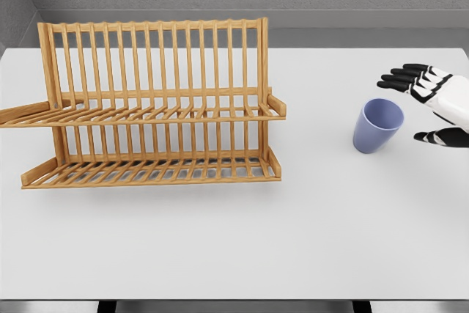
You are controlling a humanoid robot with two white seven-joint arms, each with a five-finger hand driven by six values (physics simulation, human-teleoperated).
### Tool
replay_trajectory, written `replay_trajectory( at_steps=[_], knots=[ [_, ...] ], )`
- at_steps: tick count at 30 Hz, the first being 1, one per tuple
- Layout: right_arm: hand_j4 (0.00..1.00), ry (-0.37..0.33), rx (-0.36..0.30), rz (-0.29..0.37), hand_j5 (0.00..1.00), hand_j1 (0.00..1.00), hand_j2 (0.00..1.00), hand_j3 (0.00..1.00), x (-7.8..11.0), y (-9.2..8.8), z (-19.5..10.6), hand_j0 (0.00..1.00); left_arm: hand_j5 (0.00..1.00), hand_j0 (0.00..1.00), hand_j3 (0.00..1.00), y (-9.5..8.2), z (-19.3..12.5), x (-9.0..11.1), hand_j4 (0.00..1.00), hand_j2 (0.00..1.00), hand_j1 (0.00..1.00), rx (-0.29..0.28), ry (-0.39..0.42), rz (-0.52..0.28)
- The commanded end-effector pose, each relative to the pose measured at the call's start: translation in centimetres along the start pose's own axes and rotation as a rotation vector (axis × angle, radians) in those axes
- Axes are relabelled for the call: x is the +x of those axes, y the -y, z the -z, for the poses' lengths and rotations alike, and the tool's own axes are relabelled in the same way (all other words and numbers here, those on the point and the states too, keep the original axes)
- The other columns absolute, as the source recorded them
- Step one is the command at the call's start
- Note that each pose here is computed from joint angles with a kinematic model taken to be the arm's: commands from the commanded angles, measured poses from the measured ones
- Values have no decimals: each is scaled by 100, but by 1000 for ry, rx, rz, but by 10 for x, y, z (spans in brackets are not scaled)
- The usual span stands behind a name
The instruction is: Right arm put cup on second shelf
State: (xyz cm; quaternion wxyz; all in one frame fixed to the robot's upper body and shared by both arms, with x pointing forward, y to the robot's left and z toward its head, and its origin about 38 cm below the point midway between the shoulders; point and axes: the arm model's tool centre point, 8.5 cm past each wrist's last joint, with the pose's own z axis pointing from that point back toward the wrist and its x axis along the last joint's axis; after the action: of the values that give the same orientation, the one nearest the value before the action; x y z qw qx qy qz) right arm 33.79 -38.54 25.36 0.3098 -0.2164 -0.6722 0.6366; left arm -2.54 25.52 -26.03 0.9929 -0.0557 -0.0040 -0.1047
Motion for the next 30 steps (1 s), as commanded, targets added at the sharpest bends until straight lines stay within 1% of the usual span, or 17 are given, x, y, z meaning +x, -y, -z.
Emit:
replay_trajectory(
  at_steps=[1, 5, 6, 8, 9, 10, 13, 15, 16, 17, 18, 19, 20, 21, 25, 28, 30],
  knots=[
    [100, 3, -3, 4, 100, 100, 100, 100, 1, 1, 0, 100, 100, 100, 100, 0, 0, 0, 100, 100, 100, 0, 0, 0],
    [100, -3, -31, -5, 100, 100, 100, 100, -3, 10, 1, 100, 100, 100, 100, 0, 0, 0, 100, 100, 100, 0, 0, 1],
    [100, 3, 23, -34, 100, 100, 100, 100, -4, 17, 5, 100, 100, 100, 100, 0, 0, 0, 100, 100, 100, 0, 0, 0],
    [100, -32, 334, -88, 100, 100, 100, 100, -11, 18, 11, 100, 100, 100, 100, 0, 0, 0, 100, 100, 100, 0, 0, 0],
    [100, -34, 404, -90, 100, 100, 100, 100, -11, 13, 9, 100, 100, 100, 100, 0, 0, 0, 100, 100, 100, 0, 0, 0],
    [100, -39, 415, -87, 100, 100, 100, 100, -12, 12, 8, 100, 100, 100, 100, 0, 0, 0, 100, 100, 100, 0, 0, 0],
    [100, -40, 407, -88, 100, 100, 100, 100, -13, 13, 8, 100, 100, 100, 100, 0, 0, 0, 100, 100, 100, 0, 0, 0],
    [100, -54, 405, -115, 100, 100, 100, 100, -15, 26, 12, 100, 100, 100, 100, 0, 0, 0, 100, 100, 100, 0, 0, 0],
    [100, -90, 355, -107, 100, 100, 100, 100, -17, 38, 21, 100, 100, 100, 100, 0, 0, 0, 100, 100, 100, 0, 0, 0],
    [100, -118, 327, -112, 100, 100, 100, 100, -20, 50, 28, 100, 100, 100, 100, 0, 0, 0, 100, 100, 100, 0, 0, 1],
    [100, -128, 310, -114, 100, 100, 100, 100, -20, 58, 37, 100, 100, 100, 100, 0, 0, 0, 100, 100, 100, 0, 0, 0],
    [100, -125, 285, -105, 100, 100, 100, 100, -18, 63, 54, 100, 100, 100, 100, 0, 0, 0, 100, 100, 100, 0, 0, 1],
    [100, -96, 273, -98, 100, 100, 100, 100, -14, 64, 74, 100, 100, 100, 100, 0, 0, 0, 100, 100, 100, 0, 0, 0],
    [100, -93, 274, -102, 100, 100, 100, 100, -13, 65, 75, 100, 100, 100, 100, 0, 0, 0, 100, 100, 100, 0, 0, 0],
    [100, -94, 281, -118, 100, 100, 100, 100, -12, 67, 73, 100, 100, 100, 100, 0, 0, 0, 100, 100, 100, 0, 0, 0],
    [100, -81, 311, -126, 100, 100, 100, 100, -7, 61, 68, 100, 100, 100, 100, 0, 0, 0, 100, 100, 100, 0, 0, 0],
    [100, -72, 338, -121, 100, 100, 100, 100, -3, 52, 64, 100, 100, 100, 100, 0, 0, 0, 100, 100, 100, 0, 0, 0]
  ],
)
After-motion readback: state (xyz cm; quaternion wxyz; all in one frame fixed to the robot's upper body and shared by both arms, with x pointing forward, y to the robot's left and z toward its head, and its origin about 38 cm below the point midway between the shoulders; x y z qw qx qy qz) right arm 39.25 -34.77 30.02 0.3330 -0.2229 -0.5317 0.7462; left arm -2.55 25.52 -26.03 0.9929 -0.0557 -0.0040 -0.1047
